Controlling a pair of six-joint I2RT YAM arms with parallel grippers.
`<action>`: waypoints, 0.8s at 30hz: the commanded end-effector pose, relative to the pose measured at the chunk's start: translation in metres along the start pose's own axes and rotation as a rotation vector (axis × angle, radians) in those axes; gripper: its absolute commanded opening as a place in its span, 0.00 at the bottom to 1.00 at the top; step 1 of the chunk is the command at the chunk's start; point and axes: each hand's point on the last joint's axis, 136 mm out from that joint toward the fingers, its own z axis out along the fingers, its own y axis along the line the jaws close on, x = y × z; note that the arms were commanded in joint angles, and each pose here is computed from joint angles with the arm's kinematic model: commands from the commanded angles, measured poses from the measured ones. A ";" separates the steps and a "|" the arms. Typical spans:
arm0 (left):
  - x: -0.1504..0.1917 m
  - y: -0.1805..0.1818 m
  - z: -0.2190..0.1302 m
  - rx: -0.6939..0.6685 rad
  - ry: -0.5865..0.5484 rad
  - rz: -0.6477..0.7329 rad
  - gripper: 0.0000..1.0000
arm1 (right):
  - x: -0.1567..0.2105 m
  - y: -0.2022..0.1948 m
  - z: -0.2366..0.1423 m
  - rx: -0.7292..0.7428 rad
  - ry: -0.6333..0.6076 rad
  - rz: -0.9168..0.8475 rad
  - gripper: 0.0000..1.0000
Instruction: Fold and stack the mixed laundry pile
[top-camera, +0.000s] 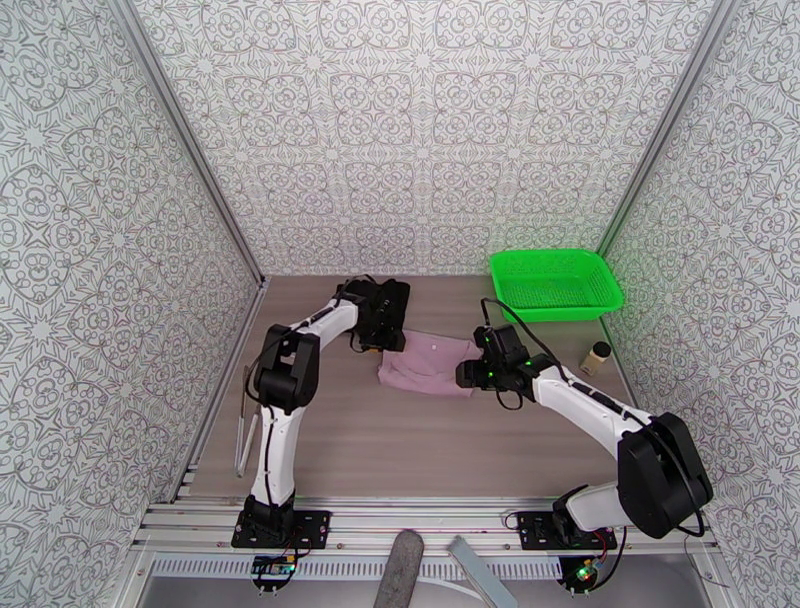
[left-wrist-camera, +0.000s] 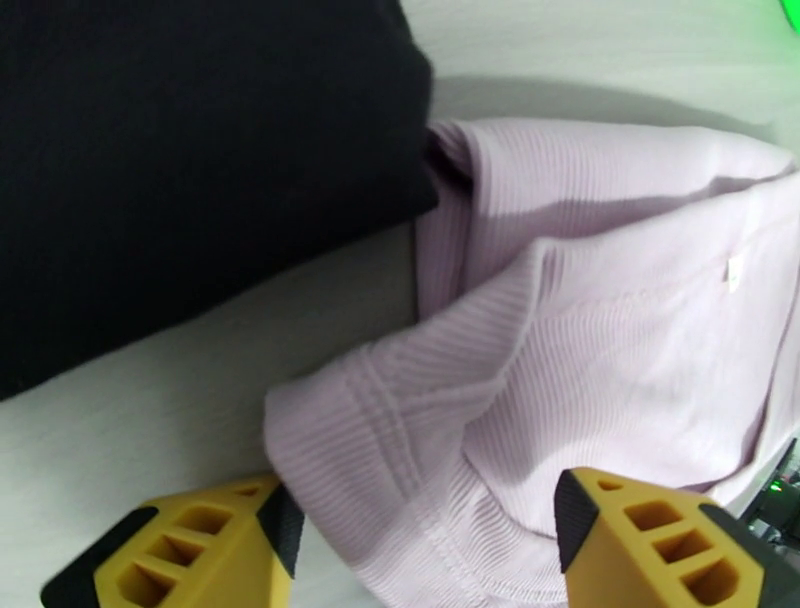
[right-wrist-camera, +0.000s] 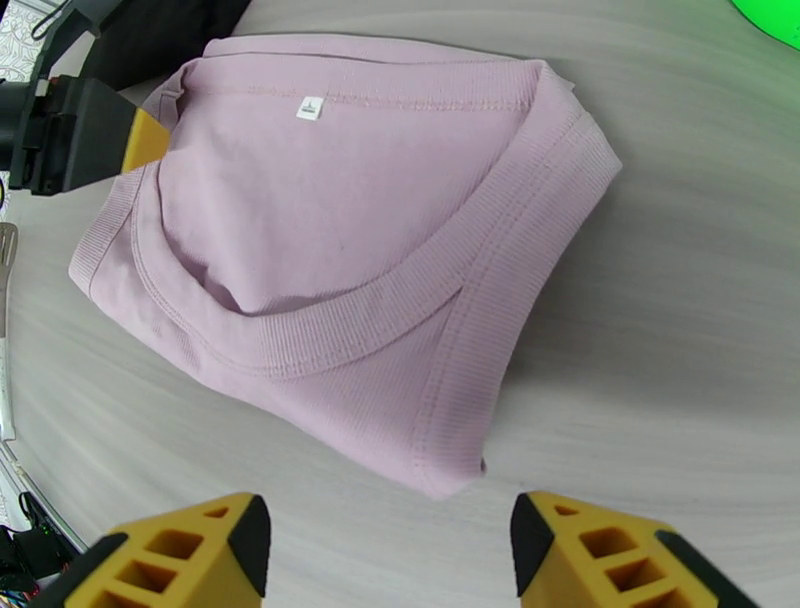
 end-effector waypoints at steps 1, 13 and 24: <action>0.032 -0.022 0.068 0.012 0.111 0.076 0.71 | 0.003 -0.002 0.005 -0.008 0.003 0.016 0.67; 0.035 -0.038 0.080 0.050 0.111 0.060 0.55 | 0.008 -0.003 0.009 -0.014 0.007 0.034 0.67; 0.040 -0.049 0.087 0.018 0.132 0.065 0.39 | 0.030 -0.024 0.032 0.053 0.055 0.234 0.66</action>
